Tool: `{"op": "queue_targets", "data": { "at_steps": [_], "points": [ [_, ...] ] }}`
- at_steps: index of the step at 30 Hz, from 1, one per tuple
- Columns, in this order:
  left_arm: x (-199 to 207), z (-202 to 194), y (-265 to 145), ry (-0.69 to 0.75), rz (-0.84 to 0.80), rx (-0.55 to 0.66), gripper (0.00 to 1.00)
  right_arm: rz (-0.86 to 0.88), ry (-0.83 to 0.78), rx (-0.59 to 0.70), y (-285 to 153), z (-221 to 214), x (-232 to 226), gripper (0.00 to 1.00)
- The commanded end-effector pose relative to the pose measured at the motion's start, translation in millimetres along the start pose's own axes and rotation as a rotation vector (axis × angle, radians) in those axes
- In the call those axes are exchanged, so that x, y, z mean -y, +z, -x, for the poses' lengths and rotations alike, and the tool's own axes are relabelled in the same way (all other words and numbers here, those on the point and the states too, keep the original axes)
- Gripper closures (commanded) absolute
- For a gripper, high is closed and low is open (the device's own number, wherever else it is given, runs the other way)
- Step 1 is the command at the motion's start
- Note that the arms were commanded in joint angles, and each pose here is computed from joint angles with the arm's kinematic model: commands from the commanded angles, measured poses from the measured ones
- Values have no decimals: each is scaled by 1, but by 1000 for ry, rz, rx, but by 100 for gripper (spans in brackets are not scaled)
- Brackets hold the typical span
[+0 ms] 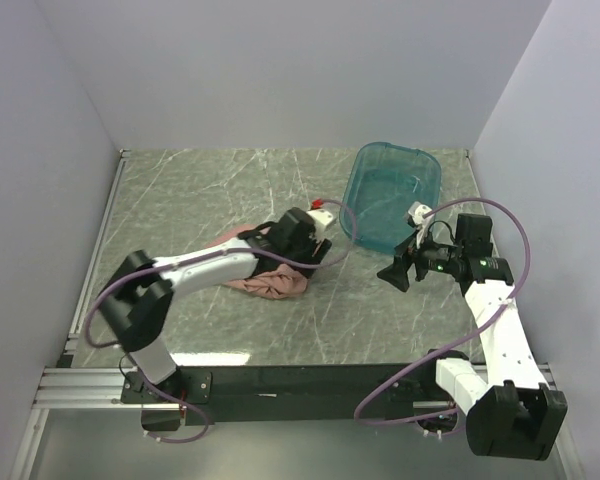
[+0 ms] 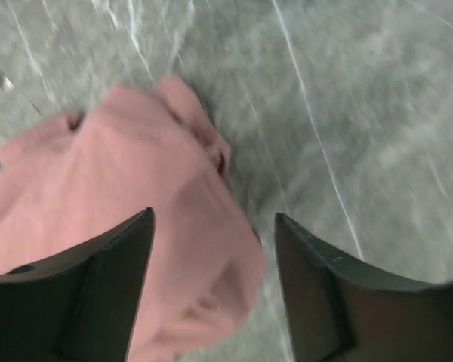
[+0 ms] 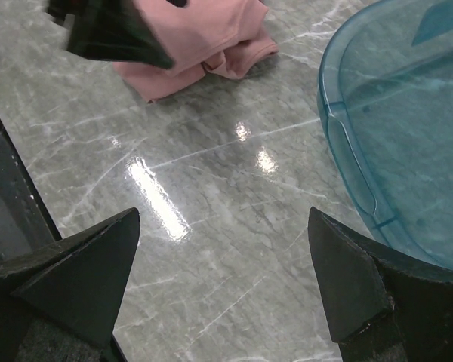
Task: Fold and stack the t-shirts
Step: Move the tshirt to the center of the board, then flatten the tshirt out
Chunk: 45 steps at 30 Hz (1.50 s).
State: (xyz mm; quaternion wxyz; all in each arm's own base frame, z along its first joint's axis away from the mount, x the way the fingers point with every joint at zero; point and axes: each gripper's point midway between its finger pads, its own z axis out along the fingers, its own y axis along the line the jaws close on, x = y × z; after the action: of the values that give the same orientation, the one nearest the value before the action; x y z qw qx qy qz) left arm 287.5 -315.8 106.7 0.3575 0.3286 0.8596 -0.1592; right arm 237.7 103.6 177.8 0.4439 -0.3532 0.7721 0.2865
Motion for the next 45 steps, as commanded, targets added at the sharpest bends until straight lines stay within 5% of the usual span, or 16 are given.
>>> {"op": "queue_targets", "data": {
  "at_steps": [1, 7, 18, 21, 23, 24, 28, 35, 45],
  "points": [
    [-14, 25, 14, 15, 201, 26, 32, -20, -7, 6, -1, 6, 7, 2],
    [-16, 26, 37, 11, 319, -17, 51, -22, -3, 7, -3, 6, 7, 2],
    [-15, 5, 47, 31, 329, -97, 68, -20, -8, 14, -5, 9, 6, 2],
    [-12, 3, 47, 20, 309, -98, 82, -18, -5, 17, -6, 9, 6, 2],
    [-11, 4, 45, 11, 309, -93, 100, -19, -5, 20, -6, 9, 6, 2],
    [-12, 6, 42, -2, 319, -83, 100, -20, -7, 21, -7, 10, 6, 2],
    [-18, 33, 12, -53, 349, 12, 100, -16, -6, 27, -8, 10, 4, 2],
    [-38, 105, -100, -187, 319, 322, 100, 60, -30, 58, -5, 15, -11, 2],
    [-129, 105, -209, -357, 393, 566, 100, 178, -207, -8, 25, 51, -36, 2]
  ]
}}
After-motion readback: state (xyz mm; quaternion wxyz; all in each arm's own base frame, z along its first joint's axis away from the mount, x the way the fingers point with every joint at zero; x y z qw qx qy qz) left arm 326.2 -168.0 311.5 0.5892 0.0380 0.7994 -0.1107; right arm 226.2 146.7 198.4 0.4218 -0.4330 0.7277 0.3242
